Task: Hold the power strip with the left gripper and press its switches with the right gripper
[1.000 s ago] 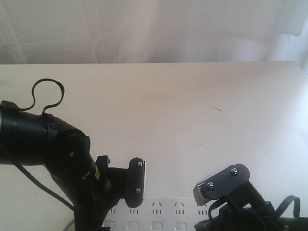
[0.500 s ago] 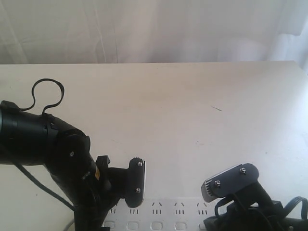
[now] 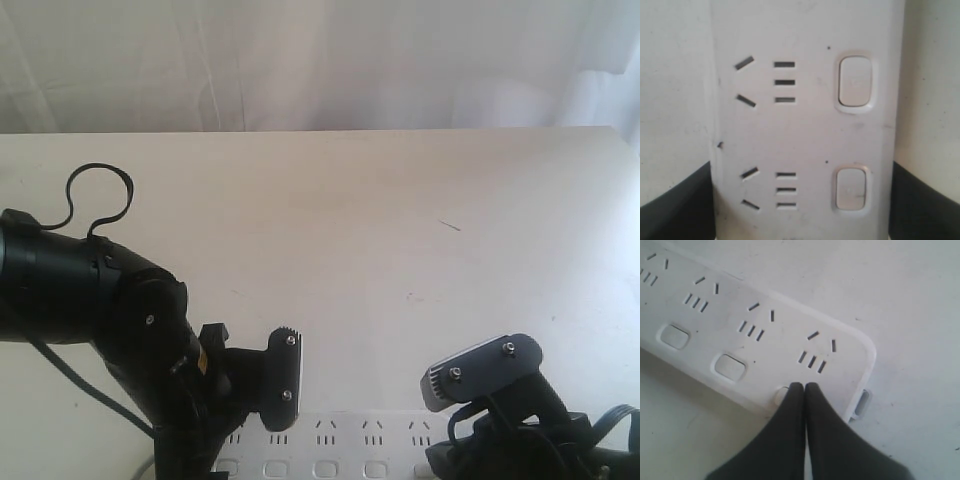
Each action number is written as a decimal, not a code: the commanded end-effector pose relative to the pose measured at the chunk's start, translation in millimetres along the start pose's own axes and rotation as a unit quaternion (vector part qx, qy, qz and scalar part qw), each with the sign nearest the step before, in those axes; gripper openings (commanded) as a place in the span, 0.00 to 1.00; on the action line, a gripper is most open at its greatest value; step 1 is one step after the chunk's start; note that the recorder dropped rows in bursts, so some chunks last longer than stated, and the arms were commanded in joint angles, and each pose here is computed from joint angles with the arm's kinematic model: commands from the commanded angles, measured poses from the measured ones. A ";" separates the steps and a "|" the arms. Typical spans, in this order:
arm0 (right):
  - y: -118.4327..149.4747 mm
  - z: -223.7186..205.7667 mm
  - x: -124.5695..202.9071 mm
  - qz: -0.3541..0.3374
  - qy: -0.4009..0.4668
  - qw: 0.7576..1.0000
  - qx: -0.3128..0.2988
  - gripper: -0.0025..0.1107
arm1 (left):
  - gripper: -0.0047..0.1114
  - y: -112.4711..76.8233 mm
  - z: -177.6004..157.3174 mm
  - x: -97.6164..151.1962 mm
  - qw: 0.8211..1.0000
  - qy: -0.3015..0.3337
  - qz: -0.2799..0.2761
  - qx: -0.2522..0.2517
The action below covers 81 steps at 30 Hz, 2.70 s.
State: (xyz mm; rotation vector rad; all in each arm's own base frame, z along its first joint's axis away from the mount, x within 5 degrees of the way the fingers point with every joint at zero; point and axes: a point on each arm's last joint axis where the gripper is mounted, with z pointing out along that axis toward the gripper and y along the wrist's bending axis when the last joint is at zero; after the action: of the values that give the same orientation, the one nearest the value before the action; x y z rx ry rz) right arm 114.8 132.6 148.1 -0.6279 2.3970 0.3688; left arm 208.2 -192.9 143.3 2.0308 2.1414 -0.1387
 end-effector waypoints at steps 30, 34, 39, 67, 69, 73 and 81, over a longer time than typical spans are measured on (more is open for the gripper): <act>3.1 6.6 -1.7 -0.010 0.013 1.000 -0.002 0.02 | 0.04 -10.5 11.5 8.3 0.999 0.030 -0.008 0.039; 1.3 18.6 7.2 -0.017 0.050 0.998 0.015 0.02 | 0.04 -10.5 11.5 8.3 0.999 0.030 -0.008 0.039; -0.7 28.2 14.7 -0.023 0.079 0.996 0.031 0.02 | 0.04 -10.4 11.6 8.2 0.999 0.029 -0.008 0.038; -0.7 26.1 30.1 -0.023 0.115 0.993 0.010 0.02 | 0.04 -10.7 11.5 8.5 0.999 0.030 -0.005 0.040; -1.6 26.2 29.5 -0.024 0.112 0.993 0.015 0.02 | 0.04 -10.7 11.5 8.5 0.999 0.030 -0.005 0.040; -2.6 25.8 27.2 -0.024 0.104 0.994 0.022 0.02 | 0.04 -10.7 11.5 8.5 0.999 0.030 -0.005 0.040; -3.4 0.5 -5.6 -0.008 -0.018 1.000 0.024 0.02 | 0.04 -10.1 11.6 8.1 0.999 0.028 0.002 0.037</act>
State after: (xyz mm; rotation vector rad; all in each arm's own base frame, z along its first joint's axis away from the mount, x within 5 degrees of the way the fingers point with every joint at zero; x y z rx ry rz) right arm 121.2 140.0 142.7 -0.6870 2.3968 0.3118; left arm 207.9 -193.0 143.1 2.0004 2.1680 -0.1544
